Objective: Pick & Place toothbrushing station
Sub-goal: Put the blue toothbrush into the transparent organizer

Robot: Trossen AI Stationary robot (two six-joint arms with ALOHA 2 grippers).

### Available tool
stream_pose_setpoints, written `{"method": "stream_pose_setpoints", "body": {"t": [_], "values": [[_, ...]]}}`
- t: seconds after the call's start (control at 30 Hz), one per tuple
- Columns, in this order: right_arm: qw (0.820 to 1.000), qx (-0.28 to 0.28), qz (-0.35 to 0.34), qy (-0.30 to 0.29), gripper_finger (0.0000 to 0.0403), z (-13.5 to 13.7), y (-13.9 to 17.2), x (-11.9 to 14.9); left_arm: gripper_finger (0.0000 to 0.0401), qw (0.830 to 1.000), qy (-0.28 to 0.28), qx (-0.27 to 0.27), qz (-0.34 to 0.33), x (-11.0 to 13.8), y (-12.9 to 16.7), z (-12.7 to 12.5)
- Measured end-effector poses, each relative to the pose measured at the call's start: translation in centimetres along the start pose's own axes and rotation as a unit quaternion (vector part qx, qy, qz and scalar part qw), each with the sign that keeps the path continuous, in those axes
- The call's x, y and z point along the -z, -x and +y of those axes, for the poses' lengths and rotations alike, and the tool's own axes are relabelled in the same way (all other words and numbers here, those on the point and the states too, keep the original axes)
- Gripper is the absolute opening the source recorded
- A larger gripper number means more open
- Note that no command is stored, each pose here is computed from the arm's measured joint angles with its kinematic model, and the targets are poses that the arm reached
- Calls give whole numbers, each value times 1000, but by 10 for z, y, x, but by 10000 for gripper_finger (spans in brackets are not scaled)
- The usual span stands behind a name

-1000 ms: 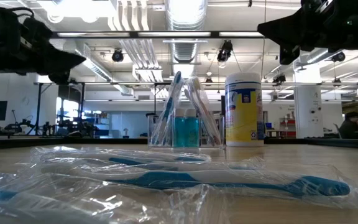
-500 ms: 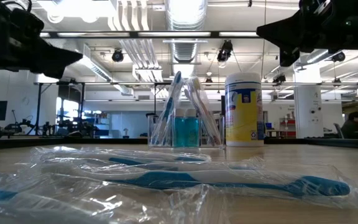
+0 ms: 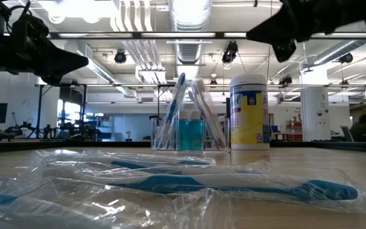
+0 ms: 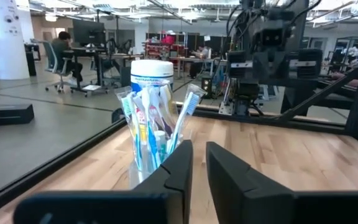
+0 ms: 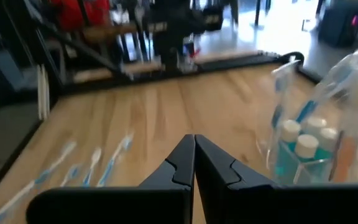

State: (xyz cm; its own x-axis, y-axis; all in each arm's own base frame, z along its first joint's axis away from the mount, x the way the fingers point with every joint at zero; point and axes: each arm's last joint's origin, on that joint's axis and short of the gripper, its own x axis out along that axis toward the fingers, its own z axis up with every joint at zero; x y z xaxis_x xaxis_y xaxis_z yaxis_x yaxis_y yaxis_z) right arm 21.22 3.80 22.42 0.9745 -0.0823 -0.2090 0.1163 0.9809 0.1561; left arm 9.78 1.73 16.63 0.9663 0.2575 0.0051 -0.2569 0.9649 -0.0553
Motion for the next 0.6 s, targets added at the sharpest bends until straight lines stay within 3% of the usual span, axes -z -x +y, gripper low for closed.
{"method": "stream_pose_setpoints", "body": {"t": [0.3,0.6], "values": [[995,12,98,15,8,28,-33,-49,55,1000,0,0,1,0,0,0],[978,7,204,32,19,50,-81,-65,56,1000,1,0,2,0,0,0]]}}
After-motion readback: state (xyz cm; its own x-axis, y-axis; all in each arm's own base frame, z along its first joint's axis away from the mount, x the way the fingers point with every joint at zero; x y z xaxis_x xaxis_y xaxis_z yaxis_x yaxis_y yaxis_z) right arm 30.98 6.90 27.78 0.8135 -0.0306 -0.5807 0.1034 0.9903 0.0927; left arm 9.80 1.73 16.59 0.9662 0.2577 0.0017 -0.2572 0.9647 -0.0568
